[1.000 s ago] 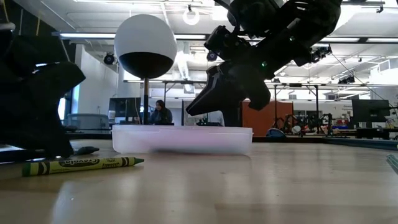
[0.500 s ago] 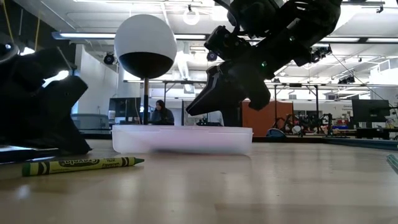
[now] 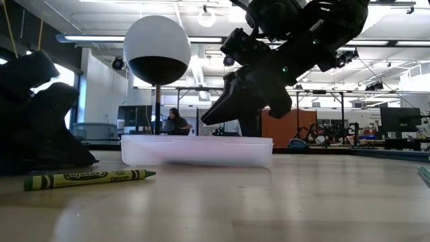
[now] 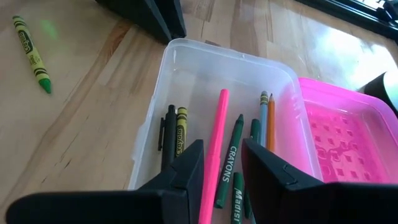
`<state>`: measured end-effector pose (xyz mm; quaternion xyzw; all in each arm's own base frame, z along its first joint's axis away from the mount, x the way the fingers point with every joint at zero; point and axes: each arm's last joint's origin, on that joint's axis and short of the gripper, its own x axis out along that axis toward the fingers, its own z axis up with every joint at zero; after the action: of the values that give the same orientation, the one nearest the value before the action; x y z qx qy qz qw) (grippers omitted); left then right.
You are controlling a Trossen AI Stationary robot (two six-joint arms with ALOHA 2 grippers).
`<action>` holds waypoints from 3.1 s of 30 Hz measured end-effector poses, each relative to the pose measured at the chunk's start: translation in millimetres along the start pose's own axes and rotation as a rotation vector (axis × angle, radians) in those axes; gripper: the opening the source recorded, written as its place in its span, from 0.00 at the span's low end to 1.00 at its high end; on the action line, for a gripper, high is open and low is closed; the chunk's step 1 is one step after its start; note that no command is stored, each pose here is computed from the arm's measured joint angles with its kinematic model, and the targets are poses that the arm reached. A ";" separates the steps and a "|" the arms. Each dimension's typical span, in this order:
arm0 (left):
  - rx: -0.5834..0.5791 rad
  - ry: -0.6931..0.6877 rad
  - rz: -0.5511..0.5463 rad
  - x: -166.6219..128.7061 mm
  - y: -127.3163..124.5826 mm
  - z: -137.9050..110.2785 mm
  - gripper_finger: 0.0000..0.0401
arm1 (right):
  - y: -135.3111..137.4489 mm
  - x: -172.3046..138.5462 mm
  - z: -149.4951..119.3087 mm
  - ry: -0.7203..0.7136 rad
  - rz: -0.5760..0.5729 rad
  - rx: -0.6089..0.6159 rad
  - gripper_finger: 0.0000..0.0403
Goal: Pick & place school supplies into a supply box
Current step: Put the black pen into the pink supply box, then put the blue pencil into the pink supply box
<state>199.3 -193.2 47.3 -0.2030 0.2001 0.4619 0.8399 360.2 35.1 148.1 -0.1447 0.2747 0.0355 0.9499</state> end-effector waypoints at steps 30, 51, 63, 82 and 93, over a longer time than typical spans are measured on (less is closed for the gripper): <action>0.165 0.063 -0.004 14.1 -73.3 175.2 0.21 | 116.2 -29.6 18.0 -0.051 0.064 -0.062 0.22; 0.256 0.279 -0.270 141.7 -92.8 206.4 0.31 | 151.4 -74.1 -1.9 0.016 -0.494 0.235 0.22; 0.385 0.253 -0.290 141.6 -93.4 206.9 0.47 | 163.4 -90.7 -32.3 0.323 -0.330 0.112 0.22; 0.444 0.142 -0.412 138.9 -105.2 217.7 0.40 | 176.9 -128.3 -10.9 0.276 0.122 -0.276 0.22; 0.444 0.109 -0.434 138.5 -107.9 220.6 0.40 | 133.8 -156.9 -68.4 -0.295 0.381 -0.057 0.22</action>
<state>392.8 -34.0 176.4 -0.0770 0.2926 0.2055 0.9307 172.7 144.6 142.2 -0.1101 0.1542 0.2427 0.9514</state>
